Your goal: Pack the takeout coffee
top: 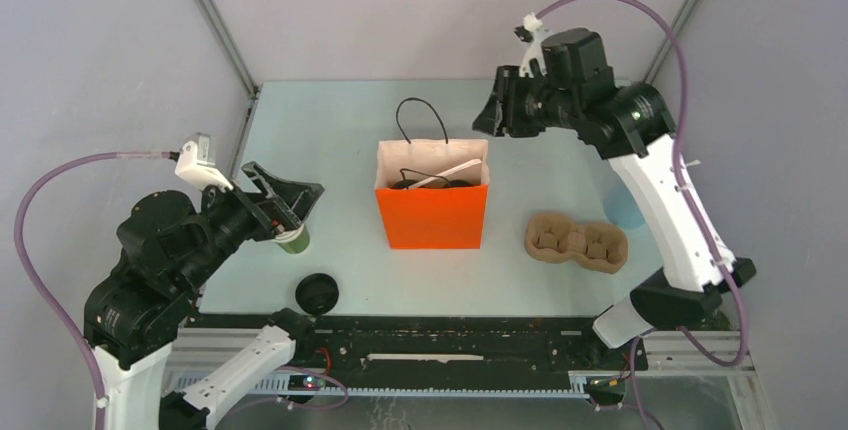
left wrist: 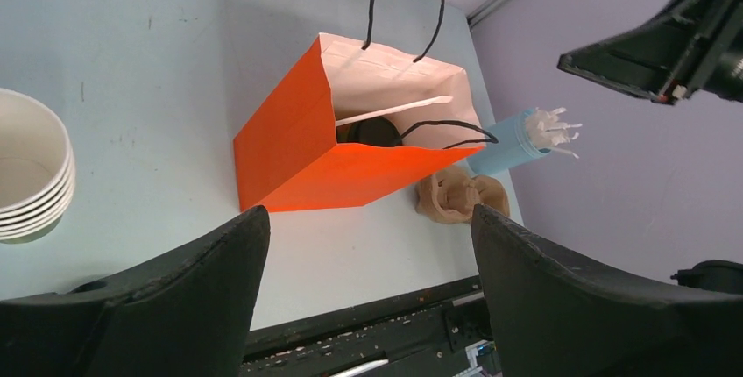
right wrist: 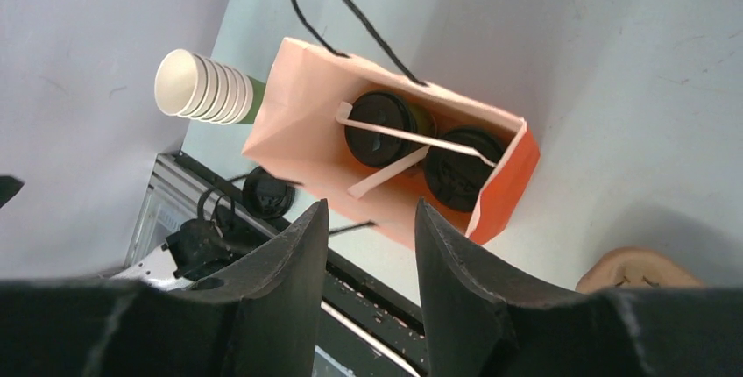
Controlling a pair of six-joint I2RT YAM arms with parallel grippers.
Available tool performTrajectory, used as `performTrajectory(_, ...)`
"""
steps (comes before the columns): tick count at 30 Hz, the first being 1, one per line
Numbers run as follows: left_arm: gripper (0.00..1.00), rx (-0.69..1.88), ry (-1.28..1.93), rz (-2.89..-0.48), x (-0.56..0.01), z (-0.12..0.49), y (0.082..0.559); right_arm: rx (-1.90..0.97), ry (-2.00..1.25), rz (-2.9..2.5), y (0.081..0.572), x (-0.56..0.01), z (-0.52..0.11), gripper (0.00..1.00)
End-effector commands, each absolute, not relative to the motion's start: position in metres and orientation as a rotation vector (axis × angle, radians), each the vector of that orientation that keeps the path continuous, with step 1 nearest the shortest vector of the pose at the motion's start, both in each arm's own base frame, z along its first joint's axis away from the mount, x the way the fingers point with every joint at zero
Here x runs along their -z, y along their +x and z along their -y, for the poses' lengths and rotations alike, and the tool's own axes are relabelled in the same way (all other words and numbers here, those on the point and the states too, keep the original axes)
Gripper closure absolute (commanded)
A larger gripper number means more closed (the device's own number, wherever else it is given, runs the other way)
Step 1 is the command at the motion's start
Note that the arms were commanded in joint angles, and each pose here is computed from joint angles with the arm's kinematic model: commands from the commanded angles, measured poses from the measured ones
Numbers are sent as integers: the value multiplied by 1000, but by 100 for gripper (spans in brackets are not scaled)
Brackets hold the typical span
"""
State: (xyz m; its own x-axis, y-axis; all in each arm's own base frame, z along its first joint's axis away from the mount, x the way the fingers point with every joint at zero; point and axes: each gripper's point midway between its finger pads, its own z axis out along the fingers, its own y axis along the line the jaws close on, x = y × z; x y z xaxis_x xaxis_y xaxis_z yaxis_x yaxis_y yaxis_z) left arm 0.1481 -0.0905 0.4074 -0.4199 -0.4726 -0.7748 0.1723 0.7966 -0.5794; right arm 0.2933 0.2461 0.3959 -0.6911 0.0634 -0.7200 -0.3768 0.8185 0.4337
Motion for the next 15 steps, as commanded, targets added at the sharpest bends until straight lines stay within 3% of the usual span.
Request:
performTrajectory(1,11,788,-212,-1889,-410,104,151,-746,-214,-2110,277,-423,-227,51)
performTrajectory(8,11,779,-182,-1866,-430,105,156,-727,-189,-2024,233,-442,-177,48)
performTrajectory(15,8,745,-163,-1710,-493,89,150,-699,-177,-1802,168,-483,-122,30)
